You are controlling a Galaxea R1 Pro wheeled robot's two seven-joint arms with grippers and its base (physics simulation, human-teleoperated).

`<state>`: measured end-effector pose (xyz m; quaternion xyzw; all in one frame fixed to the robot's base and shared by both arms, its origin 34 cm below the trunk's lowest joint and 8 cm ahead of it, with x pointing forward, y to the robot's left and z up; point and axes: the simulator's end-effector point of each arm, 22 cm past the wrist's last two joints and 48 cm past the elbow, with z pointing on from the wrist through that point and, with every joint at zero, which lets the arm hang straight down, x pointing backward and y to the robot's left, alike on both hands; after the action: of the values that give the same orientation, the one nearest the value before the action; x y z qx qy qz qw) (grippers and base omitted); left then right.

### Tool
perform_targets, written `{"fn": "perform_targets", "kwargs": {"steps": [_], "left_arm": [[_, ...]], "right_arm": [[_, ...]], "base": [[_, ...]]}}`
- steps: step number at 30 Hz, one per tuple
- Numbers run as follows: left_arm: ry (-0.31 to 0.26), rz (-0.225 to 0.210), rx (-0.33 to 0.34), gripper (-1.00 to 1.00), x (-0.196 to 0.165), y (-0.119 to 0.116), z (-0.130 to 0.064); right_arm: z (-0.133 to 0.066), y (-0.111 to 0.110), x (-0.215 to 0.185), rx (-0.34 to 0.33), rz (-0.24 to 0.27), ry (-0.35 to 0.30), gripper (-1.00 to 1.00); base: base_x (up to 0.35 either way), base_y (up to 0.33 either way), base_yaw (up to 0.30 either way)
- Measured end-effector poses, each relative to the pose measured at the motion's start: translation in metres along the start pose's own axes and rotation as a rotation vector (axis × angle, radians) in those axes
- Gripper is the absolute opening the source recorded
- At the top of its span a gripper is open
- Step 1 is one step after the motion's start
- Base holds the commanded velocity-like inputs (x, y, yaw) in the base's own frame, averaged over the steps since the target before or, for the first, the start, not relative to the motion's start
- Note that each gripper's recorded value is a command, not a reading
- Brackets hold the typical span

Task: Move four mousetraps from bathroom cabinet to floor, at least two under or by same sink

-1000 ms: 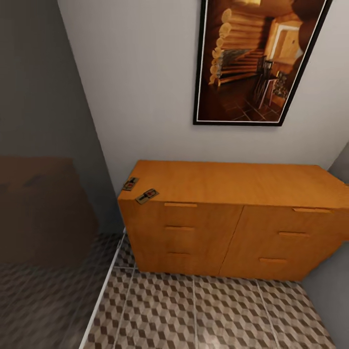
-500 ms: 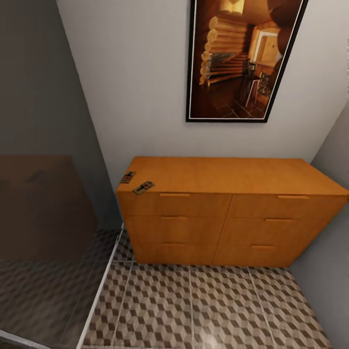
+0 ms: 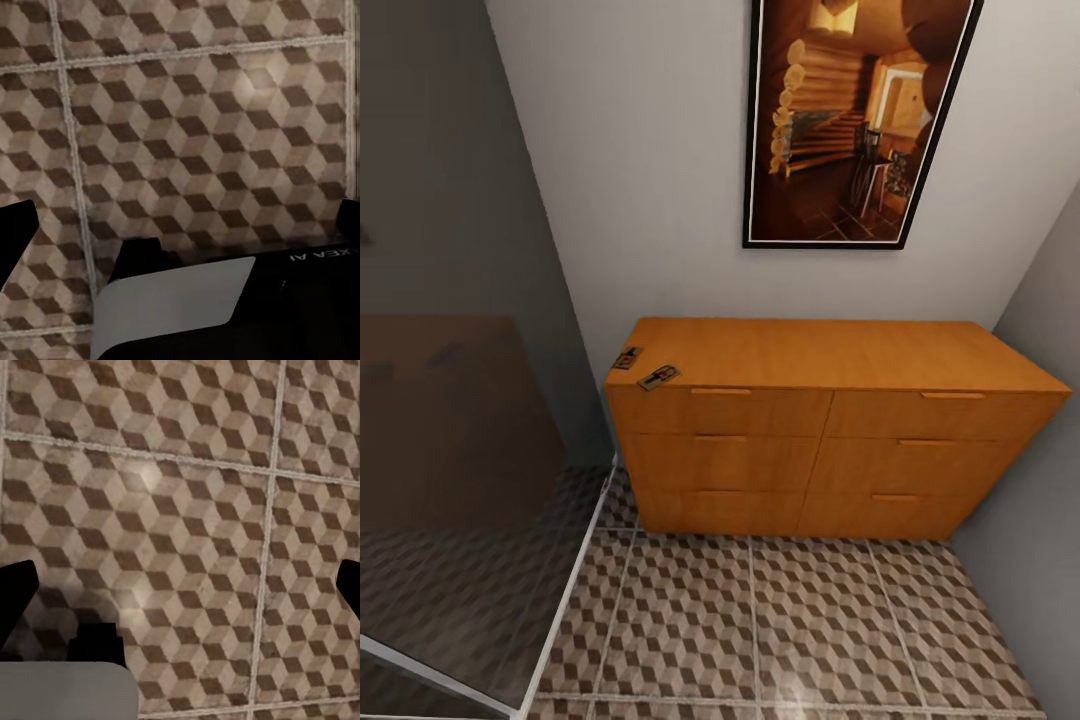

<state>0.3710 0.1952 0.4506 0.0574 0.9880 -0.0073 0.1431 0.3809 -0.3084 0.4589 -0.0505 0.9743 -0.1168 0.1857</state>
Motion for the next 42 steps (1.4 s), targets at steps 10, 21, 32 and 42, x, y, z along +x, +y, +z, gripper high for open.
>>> {"fn": "perform_targets", "kwargs": {"steps": [10,21,32,42], "left_arm": [[-0.392,-0.006,0.079,1.0,-0.299,-0.055,-0.039],[-0.689,-0.016,0.331,1.0,-0.528,-0.086,-0.253],[-0.807,-0.045,0.341,1.0,-0.593,-0.051,-0.391],[-0.811,-0.034,0.349,1.0,-0.618,-0.039,-0.435]], "right_arm": [[0.003,-0.003,-0.238,-0.067,0.053,-0.375,1.0],[-0.116,-0.149,-0.468,-0.19,0.256,-0.565,1.0],[-0.228,-0.222,-0.531,-0.244,0.309,-0.608,1.0],[-0.274,-0.261,-0.545,-0.266,0.37,-0.6,1.0]], "base": [[-0.001,0.0,0.0],[0.0,0.0,0.0],[0.0,0.0,0.0],[0.0,0.0,0.0]]}}
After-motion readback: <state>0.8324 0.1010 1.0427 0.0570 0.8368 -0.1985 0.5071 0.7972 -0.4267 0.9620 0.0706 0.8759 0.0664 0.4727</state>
